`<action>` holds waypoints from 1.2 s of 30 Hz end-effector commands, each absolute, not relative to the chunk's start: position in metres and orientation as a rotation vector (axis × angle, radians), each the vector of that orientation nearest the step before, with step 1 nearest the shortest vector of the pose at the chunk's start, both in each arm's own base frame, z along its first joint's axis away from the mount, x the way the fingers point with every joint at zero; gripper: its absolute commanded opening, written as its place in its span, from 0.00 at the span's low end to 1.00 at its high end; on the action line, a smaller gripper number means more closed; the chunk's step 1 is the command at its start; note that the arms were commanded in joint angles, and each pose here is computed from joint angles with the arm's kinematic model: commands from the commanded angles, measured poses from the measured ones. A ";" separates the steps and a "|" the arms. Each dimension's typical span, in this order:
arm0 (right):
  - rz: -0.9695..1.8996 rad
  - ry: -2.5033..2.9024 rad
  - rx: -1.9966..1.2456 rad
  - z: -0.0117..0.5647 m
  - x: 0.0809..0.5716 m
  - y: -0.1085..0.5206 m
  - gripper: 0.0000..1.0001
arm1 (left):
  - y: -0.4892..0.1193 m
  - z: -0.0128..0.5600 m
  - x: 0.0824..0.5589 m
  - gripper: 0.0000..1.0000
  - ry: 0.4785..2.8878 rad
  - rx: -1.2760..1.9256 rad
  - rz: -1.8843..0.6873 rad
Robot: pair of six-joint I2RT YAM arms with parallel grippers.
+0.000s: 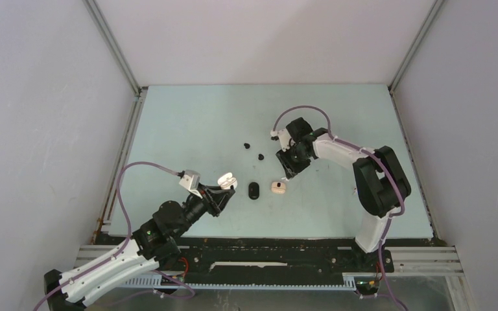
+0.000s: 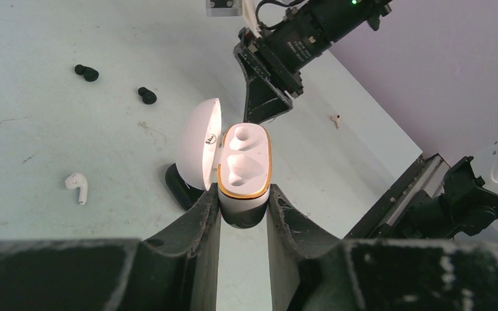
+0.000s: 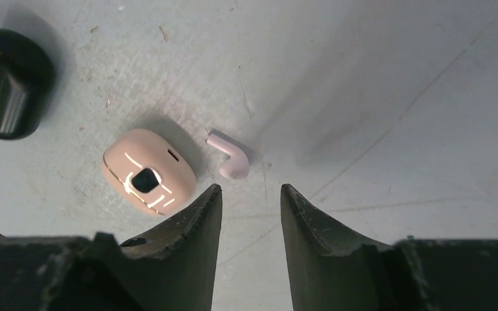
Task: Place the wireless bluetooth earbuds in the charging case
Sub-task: Pick up the earbud from the center of the board.
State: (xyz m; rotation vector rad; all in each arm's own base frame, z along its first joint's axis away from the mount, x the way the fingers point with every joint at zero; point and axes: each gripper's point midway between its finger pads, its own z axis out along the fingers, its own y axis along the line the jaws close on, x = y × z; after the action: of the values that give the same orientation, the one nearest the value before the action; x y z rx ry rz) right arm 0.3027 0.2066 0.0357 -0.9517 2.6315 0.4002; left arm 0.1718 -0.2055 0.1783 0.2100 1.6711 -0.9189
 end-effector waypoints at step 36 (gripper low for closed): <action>0.341 2.521 -1.061 0.063 0.315 0.204 0.00 | -0.213 0.187 0.169 0.00 1.626 0.202 -0.984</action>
State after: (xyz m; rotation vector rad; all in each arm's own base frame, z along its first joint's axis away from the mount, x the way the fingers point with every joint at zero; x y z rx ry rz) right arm 0.3031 0.2113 0.0156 -1.0257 2.6775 0.4052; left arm 0.1711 -0.2064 0.1806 0.1965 1.6657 -0.9379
